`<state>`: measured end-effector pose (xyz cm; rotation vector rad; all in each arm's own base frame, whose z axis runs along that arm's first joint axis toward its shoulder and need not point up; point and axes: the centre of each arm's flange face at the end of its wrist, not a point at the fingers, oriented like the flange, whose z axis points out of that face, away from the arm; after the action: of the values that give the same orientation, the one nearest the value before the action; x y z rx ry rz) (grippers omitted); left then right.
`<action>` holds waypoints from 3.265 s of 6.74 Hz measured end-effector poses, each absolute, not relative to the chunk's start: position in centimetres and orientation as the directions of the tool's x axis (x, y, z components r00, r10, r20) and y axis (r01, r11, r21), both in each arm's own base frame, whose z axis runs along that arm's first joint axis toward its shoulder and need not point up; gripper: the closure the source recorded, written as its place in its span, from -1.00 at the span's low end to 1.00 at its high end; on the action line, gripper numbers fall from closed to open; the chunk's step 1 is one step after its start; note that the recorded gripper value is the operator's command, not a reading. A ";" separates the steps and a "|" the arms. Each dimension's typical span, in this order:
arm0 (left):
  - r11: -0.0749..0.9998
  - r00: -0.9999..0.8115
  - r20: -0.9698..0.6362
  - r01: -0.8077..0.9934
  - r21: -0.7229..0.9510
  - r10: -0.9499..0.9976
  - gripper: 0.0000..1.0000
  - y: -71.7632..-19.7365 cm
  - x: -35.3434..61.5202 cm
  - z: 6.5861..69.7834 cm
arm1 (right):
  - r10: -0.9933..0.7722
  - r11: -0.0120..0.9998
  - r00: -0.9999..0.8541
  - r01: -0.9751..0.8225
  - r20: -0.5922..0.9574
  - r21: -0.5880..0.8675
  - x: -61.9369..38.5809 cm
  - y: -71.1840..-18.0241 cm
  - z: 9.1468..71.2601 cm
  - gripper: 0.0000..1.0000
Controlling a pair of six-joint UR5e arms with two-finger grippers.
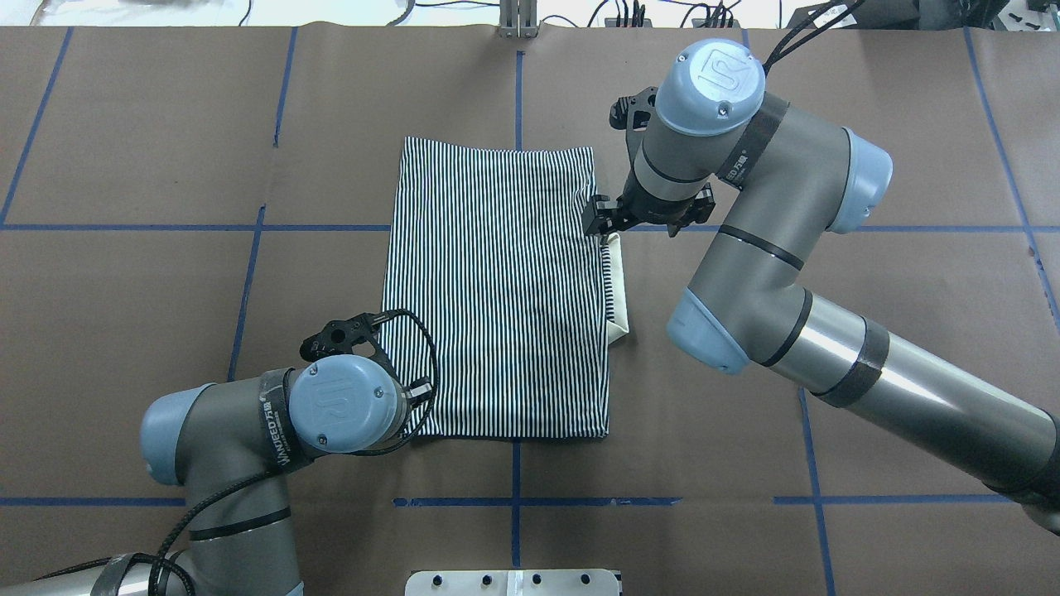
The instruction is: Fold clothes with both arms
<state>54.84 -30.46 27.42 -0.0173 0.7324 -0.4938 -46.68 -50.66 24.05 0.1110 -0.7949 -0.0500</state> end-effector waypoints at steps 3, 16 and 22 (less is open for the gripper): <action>0.908 0.646 -0.659 0.392 -0.148 -0.386 1.00 -30.9 54.1 26.8 | 0.297 0.954 0.584 -0.212 0.756 -0.211 -51.4 -41.2 22.4 -1.00; 0.911 0.611 -0.701 0.387 -0.142 -0.369 1.00 -31.2 52.1 24.6 | 0.832 0.555 0.381 -0.582 0.404 -0.595 -61.4 -32.4 24.6 -1.00; 0.911 0.609 -0.702 0.386 -0.143 -0.369 1.00 -31.2 52.0 24.4 | 0.833 0.553 0.389 -0.593 0.394 -0.585 -61.6 -32.4 24.8 1.00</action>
<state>52.02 -31.15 24.45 0.0233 0.8056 -0.4360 -61.60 -32.44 24.80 -0.3795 -0.7201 0.9347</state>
